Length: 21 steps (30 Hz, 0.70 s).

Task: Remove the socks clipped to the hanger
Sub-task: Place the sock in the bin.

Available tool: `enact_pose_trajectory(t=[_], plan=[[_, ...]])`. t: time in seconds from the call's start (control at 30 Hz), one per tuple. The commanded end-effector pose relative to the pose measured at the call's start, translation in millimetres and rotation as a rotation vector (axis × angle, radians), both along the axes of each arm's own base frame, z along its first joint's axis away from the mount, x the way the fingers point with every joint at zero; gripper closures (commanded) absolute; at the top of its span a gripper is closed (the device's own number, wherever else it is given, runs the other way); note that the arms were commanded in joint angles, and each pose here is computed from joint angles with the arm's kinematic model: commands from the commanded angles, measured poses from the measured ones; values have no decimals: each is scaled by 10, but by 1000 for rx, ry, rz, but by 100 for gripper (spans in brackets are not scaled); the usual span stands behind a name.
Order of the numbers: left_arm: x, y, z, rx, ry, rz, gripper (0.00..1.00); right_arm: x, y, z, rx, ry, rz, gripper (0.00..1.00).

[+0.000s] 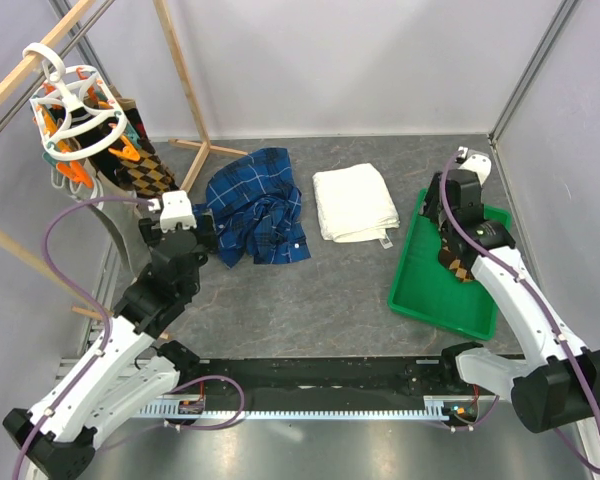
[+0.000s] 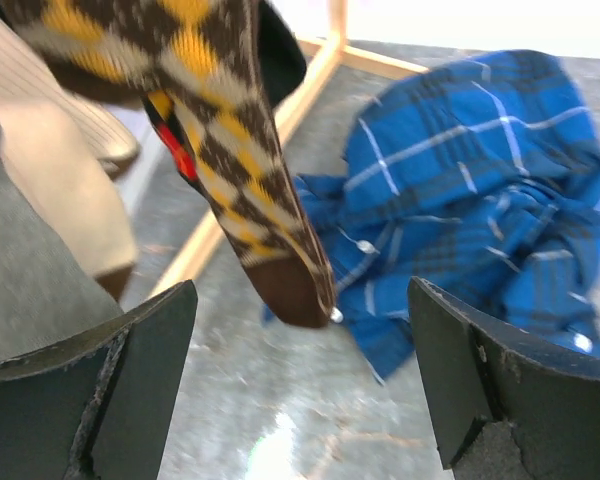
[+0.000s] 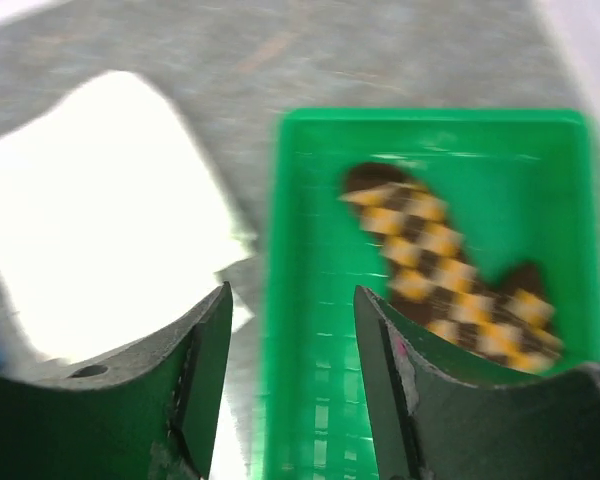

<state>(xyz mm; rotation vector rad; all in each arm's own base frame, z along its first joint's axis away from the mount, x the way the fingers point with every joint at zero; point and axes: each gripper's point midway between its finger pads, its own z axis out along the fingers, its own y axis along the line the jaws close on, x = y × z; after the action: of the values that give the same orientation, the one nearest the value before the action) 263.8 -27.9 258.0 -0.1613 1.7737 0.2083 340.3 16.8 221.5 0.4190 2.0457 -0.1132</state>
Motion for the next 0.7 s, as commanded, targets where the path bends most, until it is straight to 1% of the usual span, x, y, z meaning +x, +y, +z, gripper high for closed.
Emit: enact_pose_trajectory(t=[0.0, 0.1, 0.13, 0.23, 0.27, 0.37, 0.4, 0.47, 0.5, 0.53, 0.57, 0.6, 0.67], plan=[[151, 167, 408, 113, -112, 111, 9, 126, 449, 401, 160, -146, 178, 39], [257, 146, 487, 137, -150, 117, 9, 129, 607, 403, 168, -160, 238, 37], [309, 121, 478, 158, -138, 109, 9, 131, 677, 417, 170, -169, 262, 36], [431, 135, 495, 169, -117, 138, 9, 147, 836, 500, 190, -210, 316, 35], [450, 149, 507, 169, -116, 147, 11, 150, 888, 538, 200, -223, 334, 36], [462, 182, 536, 171, -113, 159, 38, 165, 1096, 692, 221, -253, 402, 35], [452, 180, 527, 160, -115, 158, 55, 184, 1163, 703, 215, -250, 427, 35], [400, 159, 475, 145, -106, 124, 70, 162, 1410, 880, 226, -281, 523, 36], [381, 142, 457, 126, -106, 110, 82, 172, 1511, 895, 228, -276, 554, 35], [360, 110, 400, 129, -82, 78, 88, 133, 1659, 1074, 246, -302, 603, 36], [314, 113, 428, 104, -92, 69, 98, 140, 1755, 1122, 261, -305, 624, 35], [299, 72, 432, 92, -92, 37, 98, 104, 1899, 1359, 280, -355, 666, 36], [220, 44, 440, 70, -92, -6, 98, 79, 2123, 1517, 310, -379, 730, 36]])
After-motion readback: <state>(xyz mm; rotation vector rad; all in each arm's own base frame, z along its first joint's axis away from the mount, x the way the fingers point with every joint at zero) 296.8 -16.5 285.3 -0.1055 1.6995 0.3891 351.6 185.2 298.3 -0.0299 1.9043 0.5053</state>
